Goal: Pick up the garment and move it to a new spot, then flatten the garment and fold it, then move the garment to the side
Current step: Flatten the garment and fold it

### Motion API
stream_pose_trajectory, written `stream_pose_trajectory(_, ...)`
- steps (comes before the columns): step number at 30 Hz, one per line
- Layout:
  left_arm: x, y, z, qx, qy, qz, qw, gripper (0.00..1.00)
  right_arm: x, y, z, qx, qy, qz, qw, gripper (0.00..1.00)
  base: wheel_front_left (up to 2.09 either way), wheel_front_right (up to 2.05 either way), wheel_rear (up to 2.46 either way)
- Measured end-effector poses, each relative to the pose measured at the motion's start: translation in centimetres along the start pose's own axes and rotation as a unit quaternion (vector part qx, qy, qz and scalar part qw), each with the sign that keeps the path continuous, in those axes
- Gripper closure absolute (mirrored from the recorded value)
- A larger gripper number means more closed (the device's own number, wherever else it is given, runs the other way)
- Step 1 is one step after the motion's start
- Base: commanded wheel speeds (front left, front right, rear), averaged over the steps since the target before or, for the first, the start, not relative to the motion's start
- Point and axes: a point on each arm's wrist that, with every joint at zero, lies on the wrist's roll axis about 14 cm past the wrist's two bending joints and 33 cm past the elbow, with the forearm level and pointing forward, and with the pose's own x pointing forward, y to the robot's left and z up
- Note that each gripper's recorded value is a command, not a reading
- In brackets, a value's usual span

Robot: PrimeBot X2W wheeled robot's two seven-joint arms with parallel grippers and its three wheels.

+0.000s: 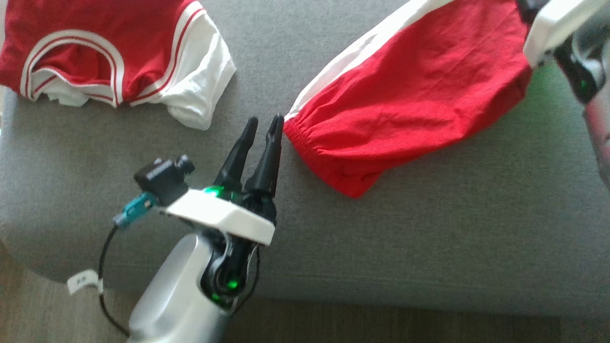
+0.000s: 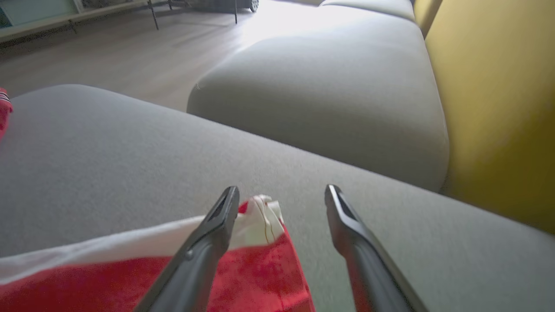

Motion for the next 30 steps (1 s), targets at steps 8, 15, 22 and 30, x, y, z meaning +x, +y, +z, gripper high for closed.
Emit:
stream_pose_trajectory(8, -2.1, -1.7, 1.4, 0.09, -0.029, 0.001, 0.996, 0.0, -2.8, -1.1, -5.0, 0.031, 0.107, -0.004, 0.994, 0.0, 0.0, 0.0, 0.0)
stream_pose_trajectory(15, -3.6, -2.1, 1.5, 0.129, -0.033, 0.016, 0.991, 0.0, -1.9, 0.0, -7.3, 0.008, 0.16, 0.019, 0.987, 0.0, 0.0, 0.0, 0.0)
stream_pose_trajectory(22, -4.3, -2.0, 2.3, 0.135, -0.043, 0.029, 0.989, 0.0, -1.3, 0.0, -8.6, -0.026, 0.19, 0.023, 0.981, 0.0, 0.0, 0.0, 0.0)
stream_pose_trajectory(30, -4.6, -2.3, 2.7, 0.146, -0.05, 0.026, 0.988, 0.0, -1.5, -1.2, -8.8, -0.019, 0.198, 0.0, 0.98, 0.0, 0.0, 0.0, 0.0)
